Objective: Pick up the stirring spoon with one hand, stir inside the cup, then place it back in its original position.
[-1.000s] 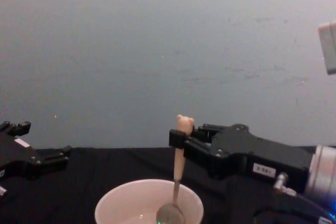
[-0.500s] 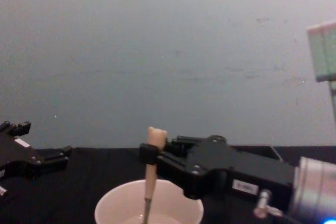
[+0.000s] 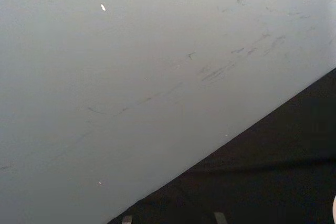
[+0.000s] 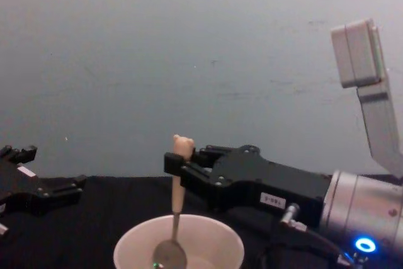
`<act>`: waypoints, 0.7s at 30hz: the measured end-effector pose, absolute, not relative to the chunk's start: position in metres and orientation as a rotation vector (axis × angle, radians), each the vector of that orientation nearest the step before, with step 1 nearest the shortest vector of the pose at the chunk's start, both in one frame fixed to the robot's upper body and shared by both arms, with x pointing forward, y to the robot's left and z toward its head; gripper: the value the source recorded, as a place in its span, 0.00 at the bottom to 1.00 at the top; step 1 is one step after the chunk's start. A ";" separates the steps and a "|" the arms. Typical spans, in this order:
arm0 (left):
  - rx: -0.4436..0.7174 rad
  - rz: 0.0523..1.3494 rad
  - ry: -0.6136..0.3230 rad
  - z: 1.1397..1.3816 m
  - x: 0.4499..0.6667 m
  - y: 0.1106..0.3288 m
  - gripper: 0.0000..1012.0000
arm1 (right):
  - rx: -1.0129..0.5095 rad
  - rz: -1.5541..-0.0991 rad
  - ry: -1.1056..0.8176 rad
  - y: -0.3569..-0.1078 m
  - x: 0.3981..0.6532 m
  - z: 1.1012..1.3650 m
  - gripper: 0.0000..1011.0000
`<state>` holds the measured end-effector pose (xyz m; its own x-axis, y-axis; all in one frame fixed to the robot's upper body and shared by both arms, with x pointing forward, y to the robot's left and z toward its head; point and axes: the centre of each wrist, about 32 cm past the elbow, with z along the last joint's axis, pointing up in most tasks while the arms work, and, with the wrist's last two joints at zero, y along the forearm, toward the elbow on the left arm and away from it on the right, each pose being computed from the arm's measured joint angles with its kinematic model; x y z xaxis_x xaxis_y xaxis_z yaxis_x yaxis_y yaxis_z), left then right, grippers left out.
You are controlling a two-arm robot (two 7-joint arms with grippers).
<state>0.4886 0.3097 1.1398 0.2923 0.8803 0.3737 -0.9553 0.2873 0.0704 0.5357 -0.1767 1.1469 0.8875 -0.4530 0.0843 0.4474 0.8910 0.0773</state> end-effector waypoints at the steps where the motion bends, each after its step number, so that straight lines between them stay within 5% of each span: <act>1: 0.305 1.248 -0.285 1.140 0.489 0.310 0.99 | 0.054 -0.472 -0.103 -0.178 0.536 1.147 0.19; 21: 0.304 1.248 -0.285 1.140 0.489 0.310 0.99 | 0.056 -0.517 -0.108 -0.192 0.535 1.149 0.19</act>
<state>0.4886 0.3097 1.1398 0.2922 0.8803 0.3737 -0.9553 0.2873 0.0703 0.5347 -0.1918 1.1489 0.8639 -0.4958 0.0886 0.4899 0.8680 0.0803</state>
